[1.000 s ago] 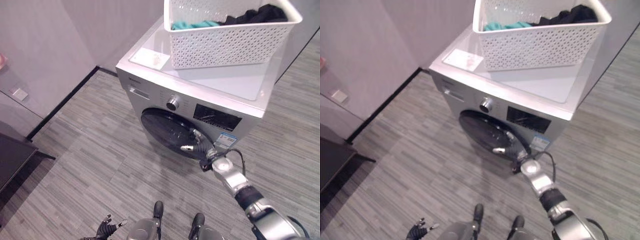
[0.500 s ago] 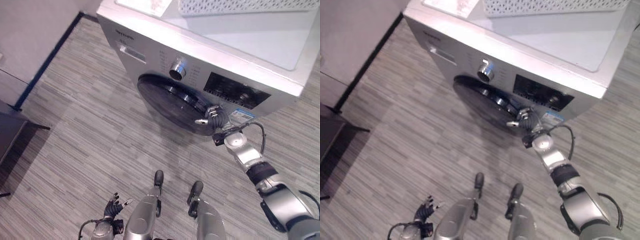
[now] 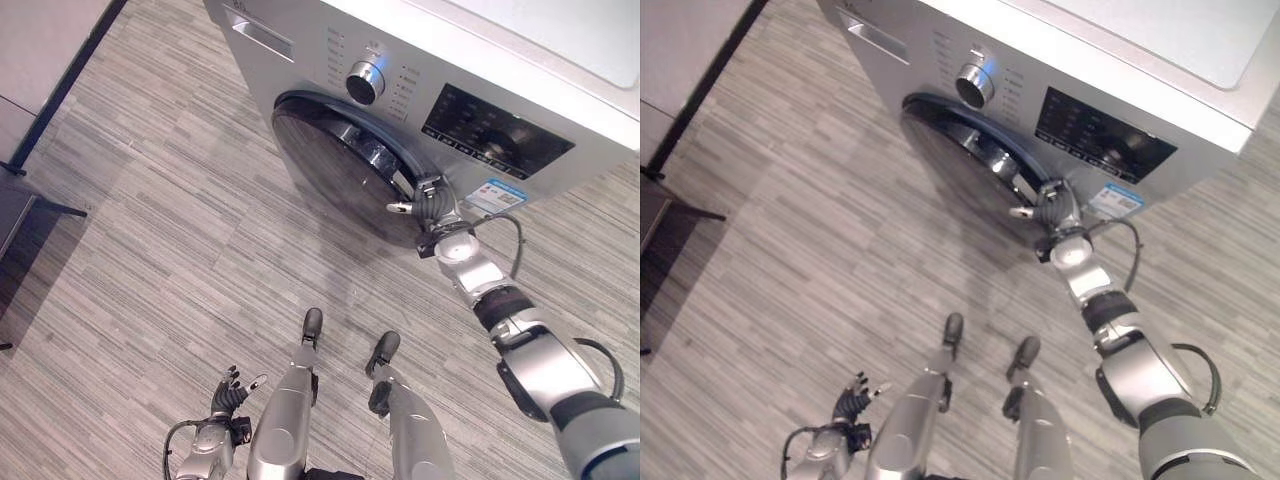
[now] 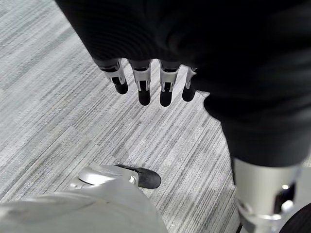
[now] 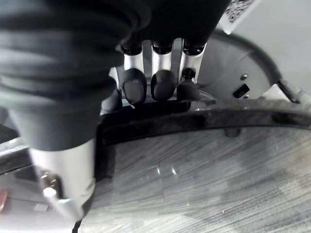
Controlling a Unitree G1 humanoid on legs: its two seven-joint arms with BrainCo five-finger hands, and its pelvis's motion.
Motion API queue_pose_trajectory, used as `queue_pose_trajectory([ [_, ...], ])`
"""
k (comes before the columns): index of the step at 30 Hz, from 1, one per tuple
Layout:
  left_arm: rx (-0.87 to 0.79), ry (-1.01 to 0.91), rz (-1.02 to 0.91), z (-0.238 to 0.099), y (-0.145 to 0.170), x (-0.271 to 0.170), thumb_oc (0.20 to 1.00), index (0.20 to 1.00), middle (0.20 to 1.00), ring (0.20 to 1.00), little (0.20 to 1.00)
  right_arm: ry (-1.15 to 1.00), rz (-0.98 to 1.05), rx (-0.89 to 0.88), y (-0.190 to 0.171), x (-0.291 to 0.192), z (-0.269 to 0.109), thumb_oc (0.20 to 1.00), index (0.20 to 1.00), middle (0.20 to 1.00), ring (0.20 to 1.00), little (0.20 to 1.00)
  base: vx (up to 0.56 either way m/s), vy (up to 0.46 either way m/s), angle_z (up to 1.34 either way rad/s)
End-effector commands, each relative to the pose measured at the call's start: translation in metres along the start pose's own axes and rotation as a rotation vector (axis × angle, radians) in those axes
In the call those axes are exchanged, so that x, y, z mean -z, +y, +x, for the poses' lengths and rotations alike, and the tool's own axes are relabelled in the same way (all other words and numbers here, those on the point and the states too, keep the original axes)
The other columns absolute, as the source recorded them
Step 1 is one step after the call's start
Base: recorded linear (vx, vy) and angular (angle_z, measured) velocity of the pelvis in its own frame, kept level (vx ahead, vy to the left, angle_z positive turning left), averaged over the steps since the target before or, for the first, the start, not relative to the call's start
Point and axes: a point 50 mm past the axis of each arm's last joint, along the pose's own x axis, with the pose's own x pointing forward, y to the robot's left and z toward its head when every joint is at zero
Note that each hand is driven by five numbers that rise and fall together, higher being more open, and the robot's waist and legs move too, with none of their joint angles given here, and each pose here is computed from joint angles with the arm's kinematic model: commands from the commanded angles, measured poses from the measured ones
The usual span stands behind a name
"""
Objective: Grab the laundry basket,head to the washer,open it,put in the laundry and shut it.
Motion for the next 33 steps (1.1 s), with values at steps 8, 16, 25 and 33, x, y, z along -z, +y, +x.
queue_pose_trajectory([
  [8,-0.032,-0.084,0.138,0.005,0.013,-0.025,1.000,1.000,1.000,1.000,1.000,0.116,0.385,-0.618,0.198,-0.038,-0.088,1.000,1.000,1.000,1.000,1.000,0.02,-0.034,-0.06],
  [16,0.038,-0.164,0.291,0.006,0.004,-0.041,1.000,1.000,1.000,1.000,1.000,0.159,0.469,-0.616,0.199,-0.032,-0.092,1.000,1.000,1.000,1.000,1.000,0.00,-0.019,0.22],
  [25,0.235,-0.494,0.670,0.001,-0.010,-0.135,1.000,1.000,1.000,1.000,1.000,0.355,0.170,-0.543,0.142,0.074,-0.093,1.000,1.000,1.000,1.000,1.000,0.01,0.187,-0.04],
  [33,0.177,-0.370,1.022,0.024,0.021,-0.184,1.000,1.000,1.000,1.000,1.000,0.553,0.127,-0.527,0.089,0.158,-0.142,1.000,1.000,1.000,1.000,1.000,0.13,0.189,-0.31],
])
